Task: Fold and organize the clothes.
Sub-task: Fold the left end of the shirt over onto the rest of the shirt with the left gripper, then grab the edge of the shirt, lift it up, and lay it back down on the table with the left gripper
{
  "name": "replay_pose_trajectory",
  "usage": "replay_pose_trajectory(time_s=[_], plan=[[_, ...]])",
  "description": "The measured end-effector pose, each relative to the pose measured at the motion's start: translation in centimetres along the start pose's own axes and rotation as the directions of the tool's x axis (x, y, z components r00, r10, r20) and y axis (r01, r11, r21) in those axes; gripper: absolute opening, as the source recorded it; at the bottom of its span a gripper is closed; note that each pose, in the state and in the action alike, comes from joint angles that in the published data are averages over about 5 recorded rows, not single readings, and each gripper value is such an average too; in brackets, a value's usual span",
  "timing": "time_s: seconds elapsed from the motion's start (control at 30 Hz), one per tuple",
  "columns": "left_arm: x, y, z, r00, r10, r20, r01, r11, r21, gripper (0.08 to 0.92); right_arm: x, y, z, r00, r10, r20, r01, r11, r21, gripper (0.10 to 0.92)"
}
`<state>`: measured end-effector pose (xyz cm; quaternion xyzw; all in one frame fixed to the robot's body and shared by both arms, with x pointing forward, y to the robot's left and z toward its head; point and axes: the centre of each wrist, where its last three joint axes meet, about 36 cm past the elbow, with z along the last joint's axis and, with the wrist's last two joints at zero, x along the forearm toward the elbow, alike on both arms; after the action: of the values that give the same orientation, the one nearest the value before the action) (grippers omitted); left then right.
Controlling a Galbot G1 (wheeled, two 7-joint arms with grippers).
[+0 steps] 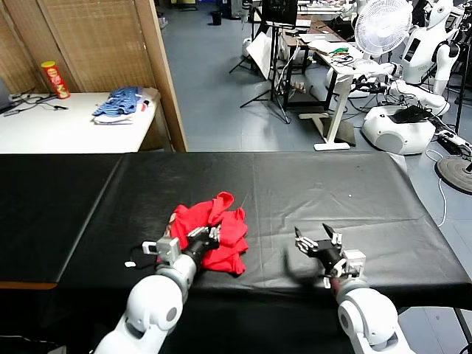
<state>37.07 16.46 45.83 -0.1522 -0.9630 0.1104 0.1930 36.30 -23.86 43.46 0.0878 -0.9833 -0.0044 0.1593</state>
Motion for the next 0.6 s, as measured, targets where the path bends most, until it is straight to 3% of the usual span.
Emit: replay_pose_trajectory(time_s=[0.17, 0.3, 0.47, 0.6], plan=[[0.6, -0.3, -0.3, 0.9977, 0.063, 0.023, -0.064, 0.998, 0.026, 0.595, -0.5, 1.0, -0.3, 0.998, -0.057, -0.002, 0.057, 0.998, -0.020, 0.798], [1.6, 0.2, -1.6, 0.9942, 0.074, 0.078, -0.073, 0.997, -0.020, 0.762, -1.3, 2.1, -0.4, 0.993, -0.121, -0.008, 0.121, 0.992, -0.024, 0.798], [2.2, 2.9, -2.6, 0.9906, -0.002, 0.137, 0.016, 0.994, -0.105, 0.796, -2.9, 4.2, -0.7, 0.978, -0.208, -0.002, 0.208, 0.978, -0.005, 0.798], [2.5, 5.4, -2.0, 0.9873, -0.076, 0.140, 0.096, 0.984, -0.150, 0.798, -4.5, 6.3, -0.7, 0.966, -0.258, 0.003, 0.258, 0.966, 0.021, 0.798]])
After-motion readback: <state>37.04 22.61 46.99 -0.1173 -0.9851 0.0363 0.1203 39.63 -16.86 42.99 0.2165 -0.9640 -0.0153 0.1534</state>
